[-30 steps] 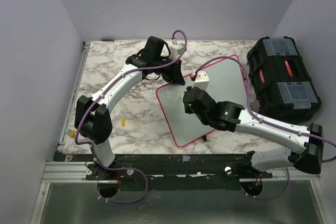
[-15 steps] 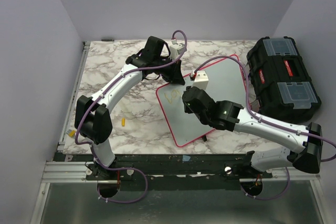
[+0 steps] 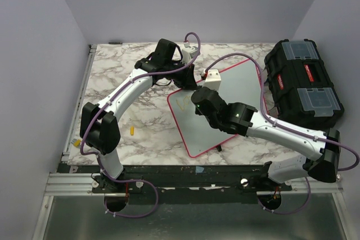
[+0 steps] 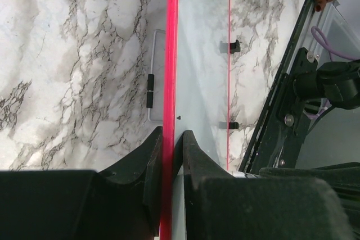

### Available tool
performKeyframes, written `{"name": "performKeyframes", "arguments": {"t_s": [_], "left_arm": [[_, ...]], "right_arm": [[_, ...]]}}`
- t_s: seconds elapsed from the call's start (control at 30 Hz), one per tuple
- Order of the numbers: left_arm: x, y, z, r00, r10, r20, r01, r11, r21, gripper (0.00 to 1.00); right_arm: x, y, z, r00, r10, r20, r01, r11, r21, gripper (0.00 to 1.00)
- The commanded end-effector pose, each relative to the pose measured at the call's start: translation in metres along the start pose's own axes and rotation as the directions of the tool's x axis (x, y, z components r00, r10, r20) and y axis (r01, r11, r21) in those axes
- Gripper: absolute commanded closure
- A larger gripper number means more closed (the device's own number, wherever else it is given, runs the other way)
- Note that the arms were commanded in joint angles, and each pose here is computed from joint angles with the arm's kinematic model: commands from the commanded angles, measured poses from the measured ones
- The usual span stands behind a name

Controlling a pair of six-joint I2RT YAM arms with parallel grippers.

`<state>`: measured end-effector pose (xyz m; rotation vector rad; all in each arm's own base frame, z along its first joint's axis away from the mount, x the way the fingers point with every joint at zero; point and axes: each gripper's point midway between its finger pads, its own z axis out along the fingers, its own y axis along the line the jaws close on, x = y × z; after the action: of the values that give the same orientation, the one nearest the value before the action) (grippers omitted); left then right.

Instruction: Write a sentence on the whiteboard

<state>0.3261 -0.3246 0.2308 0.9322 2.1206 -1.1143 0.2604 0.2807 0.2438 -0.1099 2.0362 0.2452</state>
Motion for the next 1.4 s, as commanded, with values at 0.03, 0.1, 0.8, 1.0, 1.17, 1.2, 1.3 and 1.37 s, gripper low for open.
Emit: {"name": "performKeyframes", "arguments": {"t_s": [0.03, 0.1, 0.8, 1.0, 1.17, 1.2, 1.3, 1.37], "left_arm": [[-0.015, -0.011, -0.008, 0.993, 0.109, 0.039, -0.108, 0.994, -0.02, 1.0], [-0.015, -0.011, -0.009, 0.993, 0.11, 0.04, -0.109, 0.994, -0.023, 1.0], [-0.017, -0.01, -0.01, 0.992, 0.118, 0.05, -0.116, 0.993, -0.036, 1.0], [-0.016, -0.01, -0.009, 0.992, 0.115, 0.048, -0.114, 0.993, -0.035, 1.0], [-0.016, -0.01, -0.01, 0.992, 0.118, 0.049, -0.116, 0.993, -0.033, 1.0], [-0.016, -0.011, -0.01, 0.992, 0.118, 0.049, -0.117, 0.993, -0.033, 1.0], [-0.015, -0.01, -0.01, 0.992, 0.117, 0.048, -0.115, 0.993, -0.034, 1.0], [-0.015, -0.01, -0.01, 0.992, 0.117, 0.048, -0.116, 0.993, -0.032, 1.0]], "right_arm": [[-0.014, -0.006, 0.009, 0.999, -0.02, 0.038, 0.017, 0.998, 0.065, 0.99], [-0.017, -0.005, 0.009, 0.999, -0.022, 0.041, 0.019, 0.998, 0.062, 0.99], [-0.018, -0.038, -0.027, 0.99, 0.101, 0.098, -0.1, 0.995, -0.017, 0.99], [-0.012, -0.024, -0.021, 0.991, 0.115, 0.061, -0.108, 0.988, -0.107, 1.0], [-0.012, -0.016, -0.018, 0.993, 0.108, 0.053, -0.1, 0.986, -0.133, 0.99], [-0.013, -0.014, -0.018, 0.993, 0.109, 0.054, -0.101, 0.985, -0.139, 0.99], [-0.012, -0.012, -0.016, 0.993, 0.108, 0.052, -0.1, 0.985, -0.144, 0.99], [-0.011, -0.012, -0.015, 0.993, 0.105, 0.049, -0.097, 0.985, -0.141, 0.99]]}}
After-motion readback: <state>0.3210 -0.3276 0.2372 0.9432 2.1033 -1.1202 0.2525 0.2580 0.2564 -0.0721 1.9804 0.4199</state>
